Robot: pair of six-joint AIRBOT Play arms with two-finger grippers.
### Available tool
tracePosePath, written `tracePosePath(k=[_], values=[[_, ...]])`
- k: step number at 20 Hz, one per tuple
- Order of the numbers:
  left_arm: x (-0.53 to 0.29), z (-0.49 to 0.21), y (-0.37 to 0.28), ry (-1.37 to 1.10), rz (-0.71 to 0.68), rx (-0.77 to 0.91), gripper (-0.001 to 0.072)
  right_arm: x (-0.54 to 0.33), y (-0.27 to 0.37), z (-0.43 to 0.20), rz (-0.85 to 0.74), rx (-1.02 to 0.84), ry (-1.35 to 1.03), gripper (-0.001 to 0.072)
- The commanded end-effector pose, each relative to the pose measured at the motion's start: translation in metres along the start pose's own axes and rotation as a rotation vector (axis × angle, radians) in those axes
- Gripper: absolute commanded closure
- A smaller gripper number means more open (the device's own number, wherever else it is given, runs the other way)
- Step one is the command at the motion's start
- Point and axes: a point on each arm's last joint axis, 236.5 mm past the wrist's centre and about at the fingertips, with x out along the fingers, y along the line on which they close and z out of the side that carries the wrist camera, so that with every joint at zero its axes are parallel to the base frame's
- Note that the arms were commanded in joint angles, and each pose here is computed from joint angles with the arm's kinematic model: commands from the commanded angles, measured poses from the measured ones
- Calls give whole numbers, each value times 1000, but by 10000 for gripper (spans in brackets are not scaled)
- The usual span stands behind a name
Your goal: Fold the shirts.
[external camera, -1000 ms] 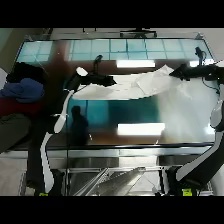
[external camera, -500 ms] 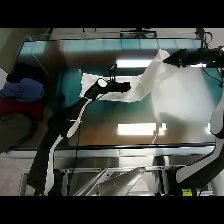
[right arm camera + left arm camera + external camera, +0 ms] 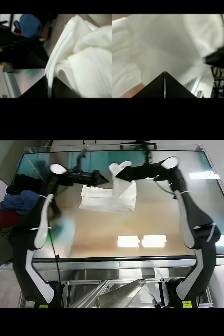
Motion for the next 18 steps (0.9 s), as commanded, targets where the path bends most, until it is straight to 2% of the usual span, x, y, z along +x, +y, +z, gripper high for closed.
tracePosePath(k=[1,4,5,6,7,11,13,14,16,18], values=[[-111,4,-17,-9,8,41,698,108,-15,-37,-33,11,-25,694],[-163,16,-14,-86,52,47,698,193,-30,-69,-45,58,-146,676],[-173,16,-10,-94,60,41,698,212,-29,-76,-30,98,-193,457],[-180,14,-7,-92,63,34,698,223,-21,-81,8,121,-216,164],[-185,11,-1,-84,68,25,698,227,-9,-82,48,95,-234,71],[-190,7,5,-70,68,25,698,198,21,-43,108,-25,-291,84],[-189,6,4,-67,65,27,698,166,25,-28,126,-143,-252,410],[-189,6,4,-67,66,26,698,144,22,-20,128,-138,-219,419],[-189,6,4,-66,65,26,698,94,2,-13,97,-69,-114,685],[-189,1,3,-48,59,25,698,40,-32,-15,-14,-8,-6,694]])
